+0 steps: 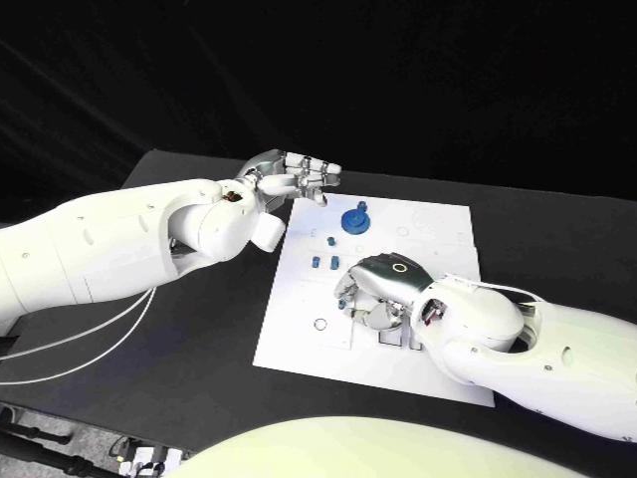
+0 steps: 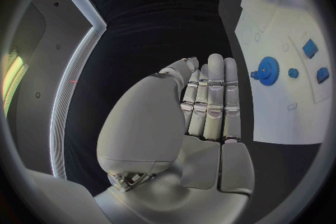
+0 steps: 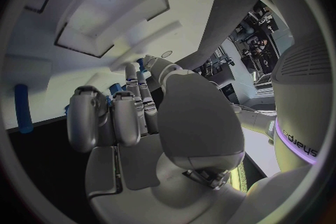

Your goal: Assemble the parts on the task board

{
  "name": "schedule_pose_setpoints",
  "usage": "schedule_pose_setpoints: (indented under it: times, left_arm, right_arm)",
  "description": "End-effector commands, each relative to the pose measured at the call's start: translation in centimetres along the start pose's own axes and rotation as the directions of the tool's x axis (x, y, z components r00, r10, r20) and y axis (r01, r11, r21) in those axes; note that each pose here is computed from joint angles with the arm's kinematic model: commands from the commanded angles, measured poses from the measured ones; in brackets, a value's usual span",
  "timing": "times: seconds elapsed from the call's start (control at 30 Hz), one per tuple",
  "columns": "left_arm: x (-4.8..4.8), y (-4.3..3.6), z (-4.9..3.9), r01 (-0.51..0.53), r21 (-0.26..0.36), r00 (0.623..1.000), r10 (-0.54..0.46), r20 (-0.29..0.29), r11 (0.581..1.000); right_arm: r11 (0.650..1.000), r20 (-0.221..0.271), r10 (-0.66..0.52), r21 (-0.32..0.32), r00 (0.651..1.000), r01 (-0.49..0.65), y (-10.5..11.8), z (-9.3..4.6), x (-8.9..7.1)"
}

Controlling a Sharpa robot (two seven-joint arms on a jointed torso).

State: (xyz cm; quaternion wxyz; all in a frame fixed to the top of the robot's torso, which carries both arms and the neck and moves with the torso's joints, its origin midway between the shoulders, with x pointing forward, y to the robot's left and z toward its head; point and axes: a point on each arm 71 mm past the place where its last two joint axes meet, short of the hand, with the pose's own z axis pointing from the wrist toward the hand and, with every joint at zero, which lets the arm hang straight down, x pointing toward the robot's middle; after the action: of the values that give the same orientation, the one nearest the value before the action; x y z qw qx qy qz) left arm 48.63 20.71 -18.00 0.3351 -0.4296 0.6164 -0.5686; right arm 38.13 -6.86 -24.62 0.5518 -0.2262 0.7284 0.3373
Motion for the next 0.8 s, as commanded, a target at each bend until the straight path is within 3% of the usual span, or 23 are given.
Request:
schedule_pose_setpoints:
  times: [0.03,0.27,0.57,0.8]
  left_arm:
    - [0.16,-0.05,0.0,0.003,0.003,1.0,-0.003,-0.021,1.0]
    - [-0.01,-0.05,-0.08,0.002,0.001,1.0,-0.002,-0.019,1.0]
    - [-0.16,-0.03,-0.15,0.002,0.002,1.0,-0.002,-0.02,1.0]
    - [-0.14,0.04,-0.12,0.003,0.001,1.0,-0.003,-0.022,1.0]
  right_arm:
    - [1.0,0.033,-0.012,0.004,0.999,0.012,0.1,-0.5,-0.3]
    - [0.999,0.064,-0.032,0.043,0.997,0.029,-1.2,-2.6,-2.0]
    - [0.981,0.046,-0.058,0.19,0.997,0.049,-6.5,-5.6,-5.9]
    - [0.973,0.017,-0.078,0.218,0.997,0.072,-8.1,-6.0,-6.7]
